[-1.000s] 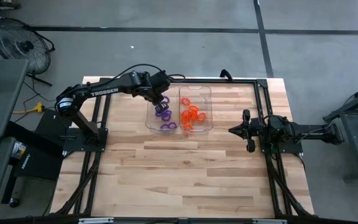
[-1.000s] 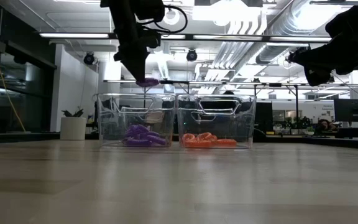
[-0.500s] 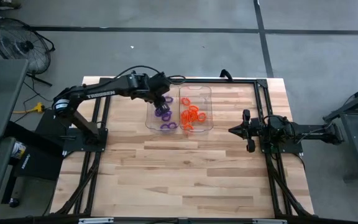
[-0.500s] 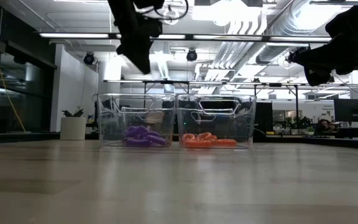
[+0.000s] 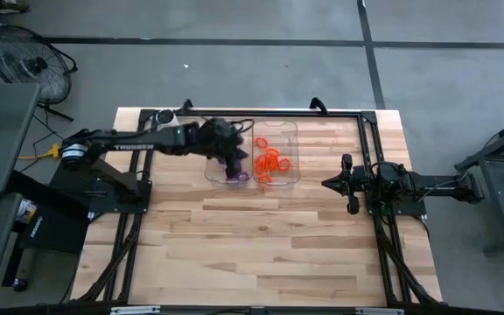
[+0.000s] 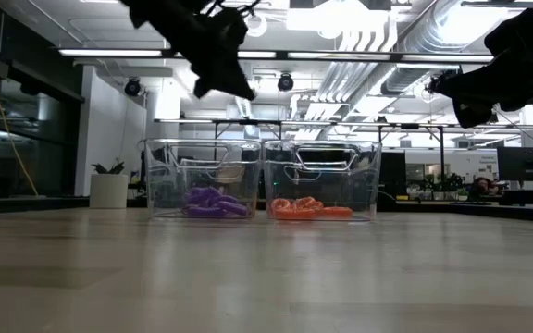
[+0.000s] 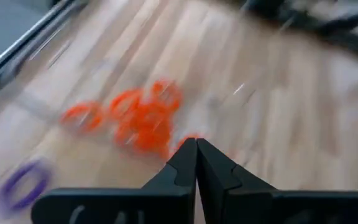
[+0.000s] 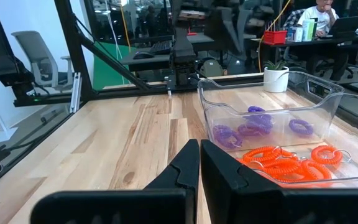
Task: Sort spring keychains
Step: Return to Home Position
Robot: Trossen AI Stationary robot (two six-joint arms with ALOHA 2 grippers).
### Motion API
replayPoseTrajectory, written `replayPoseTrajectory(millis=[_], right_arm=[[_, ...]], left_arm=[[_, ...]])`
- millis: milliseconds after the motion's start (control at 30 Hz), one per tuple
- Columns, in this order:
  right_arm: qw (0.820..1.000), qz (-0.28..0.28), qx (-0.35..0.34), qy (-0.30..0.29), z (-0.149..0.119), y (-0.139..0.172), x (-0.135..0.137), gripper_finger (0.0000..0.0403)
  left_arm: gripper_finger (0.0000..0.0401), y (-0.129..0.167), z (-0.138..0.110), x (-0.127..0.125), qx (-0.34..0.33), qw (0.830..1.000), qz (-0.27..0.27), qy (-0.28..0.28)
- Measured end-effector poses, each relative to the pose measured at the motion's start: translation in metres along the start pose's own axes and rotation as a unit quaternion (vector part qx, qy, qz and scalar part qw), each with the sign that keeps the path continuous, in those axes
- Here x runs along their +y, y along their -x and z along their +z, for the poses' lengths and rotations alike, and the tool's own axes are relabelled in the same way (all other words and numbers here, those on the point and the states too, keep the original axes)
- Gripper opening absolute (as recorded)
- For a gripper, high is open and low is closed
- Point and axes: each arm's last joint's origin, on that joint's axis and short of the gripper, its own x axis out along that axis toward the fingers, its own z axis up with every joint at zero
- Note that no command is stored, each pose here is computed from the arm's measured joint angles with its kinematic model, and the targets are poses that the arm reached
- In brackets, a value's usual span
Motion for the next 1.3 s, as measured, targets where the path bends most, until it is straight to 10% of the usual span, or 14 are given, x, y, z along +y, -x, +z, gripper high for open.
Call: replayPoseTrajectory(millis=[467,1300], right_arm=[[1.0,0.001,0.0,0.0,0.0,0.0,0.0,0.0011],[1.0,0.002,0.0,0.0,0.0,0.0,0.0,0.0011]], left_arm=[[0.0001,0.036,-0.104,0.005,-0.125,0.983,-0.114,0.078],[0.0,0.087,-0.229,-0.004,-0.26,0.928,-0.243,-0.11]])
